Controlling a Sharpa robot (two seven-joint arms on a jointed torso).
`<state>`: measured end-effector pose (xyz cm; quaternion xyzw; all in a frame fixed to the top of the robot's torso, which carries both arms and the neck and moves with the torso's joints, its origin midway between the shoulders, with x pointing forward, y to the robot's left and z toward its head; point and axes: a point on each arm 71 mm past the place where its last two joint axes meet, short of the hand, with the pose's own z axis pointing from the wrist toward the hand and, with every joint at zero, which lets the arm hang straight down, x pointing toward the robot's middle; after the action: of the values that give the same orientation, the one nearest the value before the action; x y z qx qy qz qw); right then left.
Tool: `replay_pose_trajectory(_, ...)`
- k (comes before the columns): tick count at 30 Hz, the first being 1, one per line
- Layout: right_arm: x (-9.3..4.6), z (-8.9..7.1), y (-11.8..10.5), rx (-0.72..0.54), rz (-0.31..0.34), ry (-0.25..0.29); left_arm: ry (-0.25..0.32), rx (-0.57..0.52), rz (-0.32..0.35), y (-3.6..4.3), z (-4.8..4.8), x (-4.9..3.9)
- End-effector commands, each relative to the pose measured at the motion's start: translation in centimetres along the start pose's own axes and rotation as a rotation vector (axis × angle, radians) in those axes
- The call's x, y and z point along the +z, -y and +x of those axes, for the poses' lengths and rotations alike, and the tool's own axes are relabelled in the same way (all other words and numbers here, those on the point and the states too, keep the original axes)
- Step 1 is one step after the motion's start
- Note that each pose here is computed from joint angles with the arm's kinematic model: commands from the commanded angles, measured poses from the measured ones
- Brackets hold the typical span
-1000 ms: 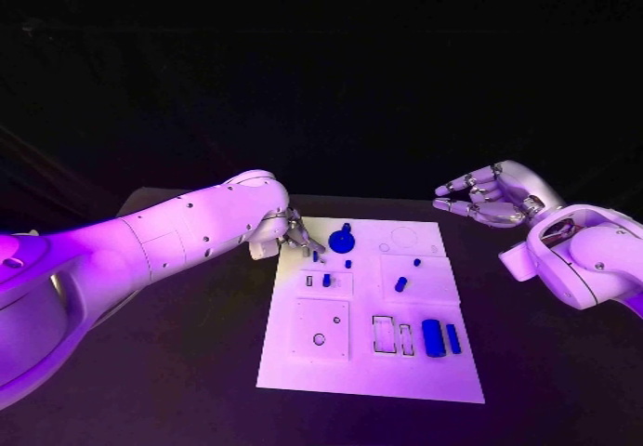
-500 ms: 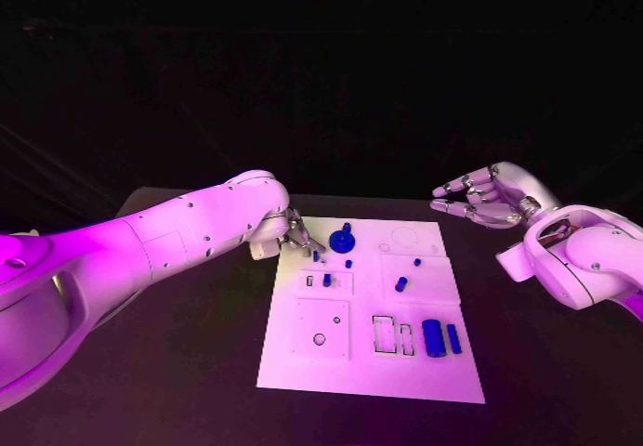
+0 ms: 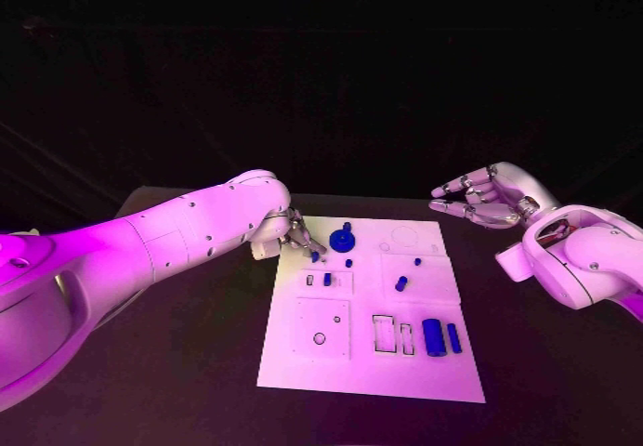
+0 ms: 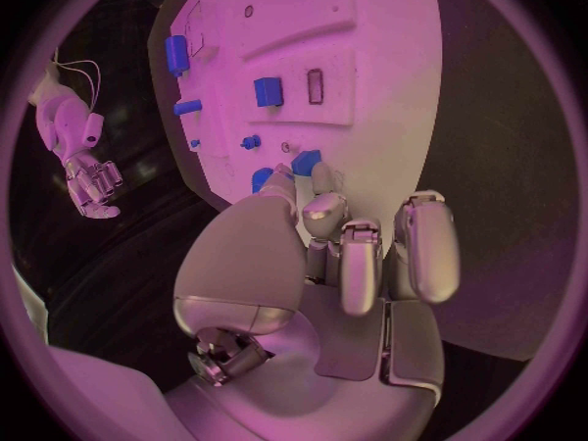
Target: Assemble the parts on the task board
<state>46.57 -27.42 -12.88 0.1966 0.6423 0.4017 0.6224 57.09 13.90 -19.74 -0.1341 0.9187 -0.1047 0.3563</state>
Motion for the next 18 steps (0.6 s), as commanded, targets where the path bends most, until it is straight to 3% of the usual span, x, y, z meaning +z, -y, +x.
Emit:
replay_pose_trajectory(1, 0.02, 0.17, -0.05, -0.005, -0.006, -0.016, -0.023, 0.008, 0.012, 0.22, 0.21, -0.01)
replay_pose_trajectory(18, 0.07, 0.13, 0.05, -0.006, -0.004, -0.014, -0.04, 0.012, 0.01, -0.04, 0.26, -0.04)
